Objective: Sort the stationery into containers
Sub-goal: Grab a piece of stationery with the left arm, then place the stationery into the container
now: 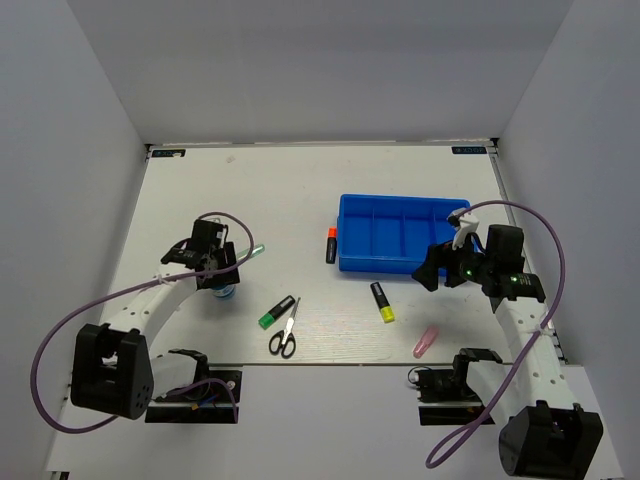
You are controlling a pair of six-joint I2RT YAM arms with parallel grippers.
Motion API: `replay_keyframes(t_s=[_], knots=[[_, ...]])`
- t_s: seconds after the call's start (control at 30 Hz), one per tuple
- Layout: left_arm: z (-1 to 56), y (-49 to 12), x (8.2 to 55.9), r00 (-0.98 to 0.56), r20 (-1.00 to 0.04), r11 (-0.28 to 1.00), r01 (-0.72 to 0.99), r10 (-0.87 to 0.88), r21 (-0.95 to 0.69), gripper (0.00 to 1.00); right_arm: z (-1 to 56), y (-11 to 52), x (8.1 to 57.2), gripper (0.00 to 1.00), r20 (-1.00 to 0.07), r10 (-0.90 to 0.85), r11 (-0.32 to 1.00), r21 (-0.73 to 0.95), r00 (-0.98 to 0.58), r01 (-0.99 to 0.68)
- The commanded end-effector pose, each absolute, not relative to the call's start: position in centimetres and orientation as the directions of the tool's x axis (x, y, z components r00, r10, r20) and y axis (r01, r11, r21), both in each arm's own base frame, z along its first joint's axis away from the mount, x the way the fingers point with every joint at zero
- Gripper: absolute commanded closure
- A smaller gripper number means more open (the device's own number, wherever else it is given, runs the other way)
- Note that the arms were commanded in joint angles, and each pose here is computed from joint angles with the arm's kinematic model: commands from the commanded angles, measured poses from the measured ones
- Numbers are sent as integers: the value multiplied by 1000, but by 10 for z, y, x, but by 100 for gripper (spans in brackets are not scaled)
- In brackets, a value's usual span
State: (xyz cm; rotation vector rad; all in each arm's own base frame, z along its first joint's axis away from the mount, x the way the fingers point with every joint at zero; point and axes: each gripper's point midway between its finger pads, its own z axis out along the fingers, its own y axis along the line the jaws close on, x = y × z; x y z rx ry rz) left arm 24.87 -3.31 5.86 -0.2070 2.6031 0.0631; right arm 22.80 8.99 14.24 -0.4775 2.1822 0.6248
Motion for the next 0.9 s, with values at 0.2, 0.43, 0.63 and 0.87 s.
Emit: replay_keyframes(t_s=[0.2,0.43,0.63,0.87], knots=[[67,-36,254,-854,-504,988,-153,-130,5,88,163,91,232,10,-814,-131,804,246,-565,-541],[180,-112,292,-746,-666,993,82,7,-81,100,162,94,230,89,-811,-125,796,262,-571,-546],[244,-217,332,-719,-692,915,319,63,-248,100,162,90,233,100,-813,-125,813,245,-569,-528],[251,-338,380,-729,-678,789,472,97,-394,100,160,87,236,96,-809,-123,826,237,-575,-511]])
